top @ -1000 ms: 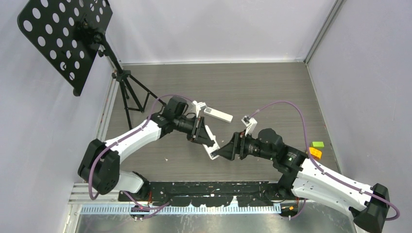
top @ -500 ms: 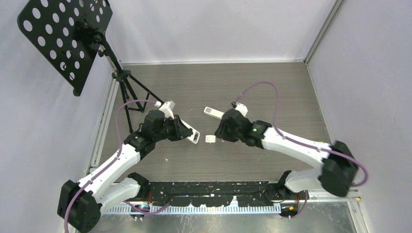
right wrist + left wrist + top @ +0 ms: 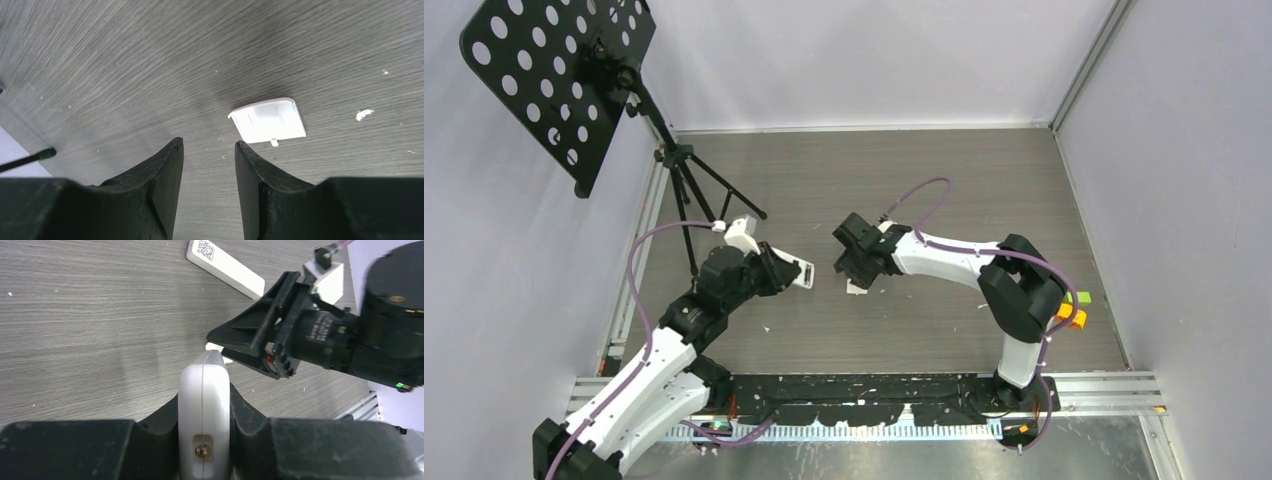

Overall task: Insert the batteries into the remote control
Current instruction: Move the battery cover to the center of the board.

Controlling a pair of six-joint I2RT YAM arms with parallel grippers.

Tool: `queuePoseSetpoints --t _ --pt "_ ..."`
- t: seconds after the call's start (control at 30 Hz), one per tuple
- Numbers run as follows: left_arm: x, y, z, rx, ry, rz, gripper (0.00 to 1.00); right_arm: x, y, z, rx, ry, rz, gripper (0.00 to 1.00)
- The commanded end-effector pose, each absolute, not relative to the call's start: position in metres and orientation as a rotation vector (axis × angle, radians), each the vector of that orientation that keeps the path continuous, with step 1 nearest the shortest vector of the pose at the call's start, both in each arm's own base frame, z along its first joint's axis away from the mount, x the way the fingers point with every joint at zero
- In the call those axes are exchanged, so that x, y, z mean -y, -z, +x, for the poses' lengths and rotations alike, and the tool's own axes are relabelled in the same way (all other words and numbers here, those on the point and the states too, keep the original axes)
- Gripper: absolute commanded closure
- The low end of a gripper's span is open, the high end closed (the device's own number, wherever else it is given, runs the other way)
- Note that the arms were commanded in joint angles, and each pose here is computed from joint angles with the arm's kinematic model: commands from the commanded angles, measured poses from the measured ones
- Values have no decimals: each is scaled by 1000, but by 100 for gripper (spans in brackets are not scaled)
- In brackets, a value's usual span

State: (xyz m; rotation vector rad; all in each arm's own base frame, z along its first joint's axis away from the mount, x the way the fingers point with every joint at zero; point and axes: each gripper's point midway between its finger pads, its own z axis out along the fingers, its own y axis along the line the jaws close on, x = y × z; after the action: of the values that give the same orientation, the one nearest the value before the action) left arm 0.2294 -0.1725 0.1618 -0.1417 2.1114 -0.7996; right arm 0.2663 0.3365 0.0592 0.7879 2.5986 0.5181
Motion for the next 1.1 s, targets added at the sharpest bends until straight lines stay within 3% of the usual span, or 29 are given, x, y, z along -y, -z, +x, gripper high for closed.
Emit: queuePoseSetpoints --t 0.0,0.73,1.07 --pt "159 -179 234 -2008 764 -183 100 -343 -58 275 -2561 -504 983 52" --pt "157 -171 239 -2017 722 -175 100 -302 -24 289 -2517 -264 1085 62" --pt "157 -167 244 -2027 690 -157 100 -297 -13 282 -2588 -200 1009 83"
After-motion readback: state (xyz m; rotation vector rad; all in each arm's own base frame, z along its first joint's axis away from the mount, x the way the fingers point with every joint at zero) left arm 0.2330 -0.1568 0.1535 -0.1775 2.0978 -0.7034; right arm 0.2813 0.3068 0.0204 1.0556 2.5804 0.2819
